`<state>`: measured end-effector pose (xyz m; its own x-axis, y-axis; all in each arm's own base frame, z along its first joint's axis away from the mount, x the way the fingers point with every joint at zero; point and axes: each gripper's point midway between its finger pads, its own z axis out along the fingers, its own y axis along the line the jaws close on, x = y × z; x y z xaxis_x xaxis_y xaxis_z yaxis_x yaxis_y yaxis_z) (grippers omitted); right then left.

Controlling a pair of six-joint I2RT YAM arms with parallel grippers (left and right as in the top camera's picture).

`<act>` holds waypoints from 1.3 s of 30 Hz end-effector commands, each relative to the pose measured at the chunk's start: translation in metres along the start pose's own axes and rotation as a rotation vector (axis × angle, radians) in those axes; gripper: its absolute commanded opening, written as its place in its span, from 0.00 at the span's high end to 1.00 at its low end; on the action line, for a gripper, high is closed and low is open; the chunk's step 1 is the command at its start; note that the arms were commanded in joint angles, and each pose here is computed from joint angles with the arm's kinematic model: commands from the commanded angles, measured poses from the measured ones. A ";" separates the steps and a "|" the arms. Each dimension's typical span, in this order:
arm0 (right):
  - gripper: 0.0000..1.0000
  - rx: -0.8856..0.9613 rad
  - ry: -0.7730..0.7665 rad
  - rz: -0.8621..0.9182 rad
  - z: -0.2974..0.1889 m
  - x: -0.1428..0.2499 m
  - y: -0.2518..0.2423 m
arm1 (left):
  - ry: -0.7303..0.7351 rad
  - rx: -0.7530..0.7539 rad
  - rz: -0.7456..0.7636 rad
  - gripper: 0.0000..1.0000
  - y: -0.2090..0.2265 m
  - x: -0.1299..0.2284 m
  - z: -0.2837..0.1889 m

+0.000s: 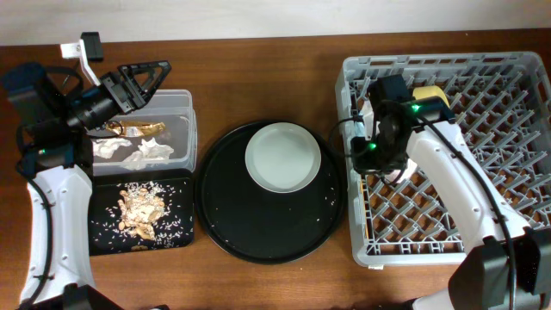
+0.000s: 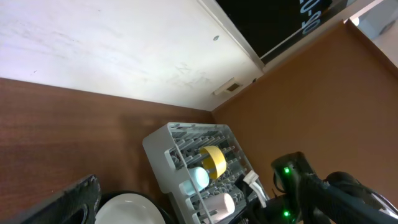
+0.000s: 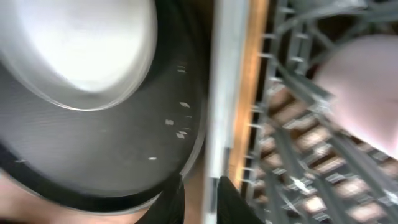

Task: Sort waste into correct bins and load items into the dishwasher rack
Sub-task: 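Carry the second chopstick into the rack and release it, then grasp the white plate rim with the right gripper and lift it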

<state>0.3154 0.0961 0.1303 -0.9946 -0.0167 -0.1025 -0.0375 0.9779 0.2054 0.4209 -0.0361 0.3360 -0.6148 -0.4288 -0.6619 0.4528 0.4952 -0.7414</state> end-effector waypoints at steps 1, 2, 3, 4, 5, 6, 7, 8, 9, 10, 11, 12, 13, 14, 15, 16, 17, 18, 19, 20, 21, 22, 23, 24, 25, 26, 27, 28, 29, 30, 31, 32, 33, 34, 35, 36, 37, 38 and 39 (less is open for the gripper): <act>0.82 -0.206 0.012 -0.005 -0.004 0.003 0.035 | -0.004 0.001 0.008 0.01 -0.002 -0.002 -0.002; 0.81 -0.248 0.012 -0.015 -0.006 0.003 0.044 | -0.004 0.001 0.008 0.01 -0.002 -0.002 -0.002; 0.73 -0.273 0.011 -0.026 -0.006 0.003 0.051 | -0.004 0.001 0.008 0.01 -0.002 -0.002 -0.002; 0.61 -0.295 0.003 -0.050 -0.006 0.002 0.061 | -0.004 0.001 0.008 0.01 -0.002 -0.002 -0.002; 0.56 -0.300 -0.004 -0.068 -0.006 0.001 0.066 | -0.004 0.001 0.008 0.01 -0.002 -0.002 -0.002; 0.54 -0.306 -0.015 -0.094 -0.005 0.000 0.074 | -0.004 0.001 0.008 0.01 -0.002 -0.002 -0.002; 0.47 -0.314 -0.027 -0.123 -0.004 -0.001 0.083 | -0.004 0.001 0.008 0.01 -0.002 -0.002 -0.002; 0.46 -0.321 -0.036 -0.148 -0.003 -0.001 0.090 | -0.004 0.001 0.008 0.01 -0.002 -0.002 -0.002; 0.45 -0.327 -0.044 -0.169 -0.002 -0.002 0.097 | -0.004 0.001 0.008 0.01 -0.002 -0.002 -0.002; 0.44 -0.338 -0.057 -0.207 -0.001 -0.002 0.109 | -0.004 0.001 0.008 0.01 -0.002 -0.002 -0.002; 0.41 -0.347 -0.066 -0.237 0.002 -0.002 0.119 | -0.004 0.001 0.008 0.01 -0.002 -0.002 -0.002; 0.41 -0.357 -0.080 -0.271 0.004 -0.003 0.130 | -0.004 0.001 0.008 0.01 -0.002 -0.002 -0.002; 0.41 -0.359 -0.091 -0.303 0.009 -0.004 0.141 | -0.004 0.001 0.008 0.01 -0.002 -0.002 -0.002; 0.41 -0.356 -0.103 -0.333 0.015 -0.004 0.151 | -0.004 0.001 0.008 0.01 -0.002 -0.002 -0.002; 0.41 -0.347 -0.114 -0.360 0.020 -0.005 0.159 | -0.004 0.001 0.008 0.01 -0.002 -0.002 -0.002; 0.41 -0.331 -0.124 -0.383 0.027 -0.006 0.166 | -0.004 0.001 0.008 0.01 -0.002 -0.002 -0.002; 0.41 -0.308 -0.132 -0.405 0.036 -0.006 0.171 | -0.004 0.001 0.008 0.01 -0.002 -0.002 -0.002; 0.41 -0.279 -0.140 -0.424 0.045 -0.007 0.176 | -0.004 0.001 0.008 0.01 -0.002 -0.002 -0.002; 0.41 -0.256 -0.143 -0.430 0.053 -0.007 0.178 | -0.004 0.001 0.008 0.01 -0.002 -0.002 -0.002; 0.41 -0.230 -0.147 -0.445 0.062 -0.008 0.181 | -0.004 0.001 0.008 0.01 -0.002 -0.002 -0.002; 0.41 -0.211 -0.147 -0.455 0.070 -0.008 0.183 | -0.004 0.001 0.008 0.01 -0.002 -0.002 -0.002; 0.41 -0.196 -0.148 -0.465 0.078 -0.008 0.185 | -0.004 0.001 0.008 0.01 -0.002 -0.002 -0.002; 0.41 -0.184 -0.147 -0.474 0.086 -0.008 0.188 | -0.004 0.001 0.008 0.01 -0.002 -0.002 -0.002; 0.41 -0.174 -0.146 -0.486 0.097 -0.008 0.191 | -0.004 0.001 0.008 0.01 -0.002 -0.002 -0.002; 0.41 -0.172 -0.142 -0.494 0.106 -0.007 0.194 | -0.004 0.001 0.008 0.01 -0.002 -0.002 -0.002; 0.41 -0.173 -0.134 -0.503 0.119 -0.007 0.198 | -0.004 0.001 0.008 0.01 -0.002 -0.002 -0.002; 0.41 -0.172 -0.128 -0.507 0.128 -0.006 0.199 | -0.004 0.001 0.008 0.01 -0.002 -0.002 -0.002; 0.41 -0.170 -0.120 -0.511 0.139 -0.006 0.200 | -0.004 0.001 0.008 0.01 -0.002 -0.002 -0.002; 0.41 -0.167 -0.113 -0.513 0.147 -0.005 0.201 | -0.004 0.001 0.008 0.01 -0.002 -0.002 -0.002; 0.41 -0.162 -0.102 -0.512 0.159 -0.005 0.199 | -0.004 0.001 0.008 0.01 -0.002 -0.002 -0.002; 0.41 -0.156 -0.090 -0.510 0.169 -0.004 0.197 | -0.004 0.001 0.008 0.01 -0.002 -0.002 -0.002; 0.42 -0.154 -0.086 -0.509 0.174 -0.004 0.196 | -0.004 0.001 0.008 0.01 -0.002 -0.002 -0.002; 0.42 -0.152 -0.082 -0.508 0.176 -0.003 0.196 | -0.004 0.001 0.008 0.01 -0.002 -0.002 -0.002; 0.42 -0.151 -0.079 -0.508 0.178 -0.003 0.195 | -0.004 0.001 0.008 0.01 -0.002 -0.002 -0.002; 0.46 -0.151 -0.079 -0.508 0.178 -0.003 0.195 | -0.004 0.001 0.008 0.01 -0.002 -0.002 -0.002; 0.51 -0.151 -0.079 -0.508 0.178 -0.003 0.195 | -0.004 0.001 0.008 0.01 -0.002 -0.002 -0.002; 0.60 -0.151 -0.079 -0.508 0.177 -0.003 0.195 | -0.004 0.001 0.008 0.01 -0.002 -0.002 -0.002; 0.67 -0.151 -0.078 -0.508 0.177 -0.003 0.195 | -0.004 0.001 0.008 0.01 -0.002 -0.002 -0.002; 0.73 -0.150 -0.076 -0.507 0.178 -0.002 0.195 | -0.004 0.001 0.008 0.01 -0.002 -0.002 -0.002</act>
<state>0.3335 0.3283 0.0123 -0.8280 -0.4519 -0.3319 -0.5407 0.8003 0.2593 0.4209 -0.0361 0.3359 -0.6150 -0.4289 -0.6616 0.4526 0.4951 -0.7417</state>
